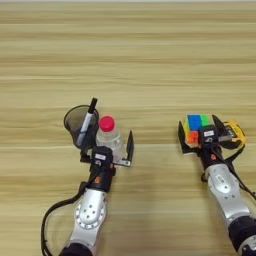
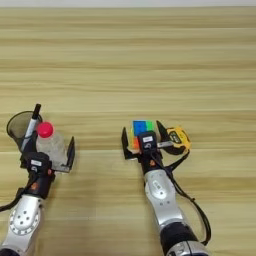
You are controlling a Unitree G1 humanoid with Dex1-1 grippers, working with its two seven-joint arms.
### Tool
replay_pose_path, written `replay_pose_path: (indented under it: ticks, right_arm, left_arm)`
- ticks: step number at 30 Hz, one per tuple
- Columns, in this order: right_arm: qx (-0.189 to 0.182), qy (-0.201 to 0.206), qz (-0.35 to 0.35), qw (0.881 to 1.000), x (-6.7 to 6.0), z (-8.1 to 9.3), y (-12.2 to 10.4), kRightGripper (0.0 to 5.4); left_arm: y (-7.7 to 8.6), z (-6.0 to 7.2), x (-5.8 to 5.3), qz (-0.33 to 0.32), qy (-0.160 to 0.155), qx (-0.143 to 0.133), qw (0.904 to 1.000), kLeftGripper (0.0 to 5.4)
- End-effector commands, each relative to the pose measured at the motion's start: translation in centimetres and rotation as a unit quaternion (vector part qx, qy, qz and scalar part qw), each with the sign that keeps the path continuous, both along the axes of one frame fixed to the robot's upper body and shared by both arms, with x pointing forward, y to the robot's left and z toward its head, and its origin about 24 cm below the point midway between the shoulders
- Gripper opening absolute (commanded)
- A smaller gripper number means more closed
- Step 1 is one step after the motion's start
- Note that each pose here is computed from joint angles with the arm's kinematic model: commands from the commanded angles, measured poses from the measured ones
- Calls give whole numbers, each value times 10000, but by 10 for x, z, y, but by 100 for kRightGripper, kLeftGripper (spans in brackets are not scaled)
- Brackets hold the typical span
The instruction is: Move the objects on the table
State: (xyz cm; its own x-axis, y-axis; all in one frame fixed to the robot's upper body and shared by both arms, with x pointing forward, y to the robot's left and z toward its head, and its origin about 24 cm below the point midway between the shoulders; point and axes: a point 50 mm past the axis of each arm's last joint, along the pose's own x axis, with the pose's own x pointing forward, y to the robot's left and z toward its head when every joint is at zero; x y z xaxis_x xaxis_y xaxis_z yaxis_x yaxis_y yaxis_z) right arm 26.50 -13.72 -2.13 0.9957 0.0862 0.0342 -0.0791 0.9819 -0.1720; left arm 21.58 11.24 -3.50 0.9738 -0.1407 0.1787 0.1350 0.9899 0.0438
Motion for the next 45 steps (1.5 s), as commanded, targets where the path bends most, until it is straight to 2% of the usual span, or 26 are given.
replay_pose_path:
  ticks: [1, 9, 17, 24, 31, 35, 45]
  right_arm:
    - [9, 91, 12, 10000, 0, -2, 1, 538]
    - [14, 69, 15, 10000, 0, -2, 1, 540]
    - [31, 79, 28, 10000, 1, -2, 4, 540]
    - [58, 99, 29, 9999, 1, -2, 5, 540]
    - [79, 90, 23, 9999, 1, -2, 6, 540]
    - [96, 68, -14, 9999, 1, -2, 5, 540]
    - [114, -48, -112, 9999, 0, 2, 5, 540]
  left_arm:
    - [-1, 0, 0, 25, 51, -27, 10000, 540]
    - [0, 2, -2, 21, 10, -48, 10000, 467]
    - [1, 11, 0, 17, -182, 25, 9998, 389]
    - [-2, 9, -1, -18, -76, -46, 10000, 338]
    - [-6, 10, 4, -87, -16, -143, 9999, 320]
    - [-15, 19, 16, -279, -160, -136, 9994, 317]
    - [-38, 17, 25, -721, -1, -208, 9972, 316]
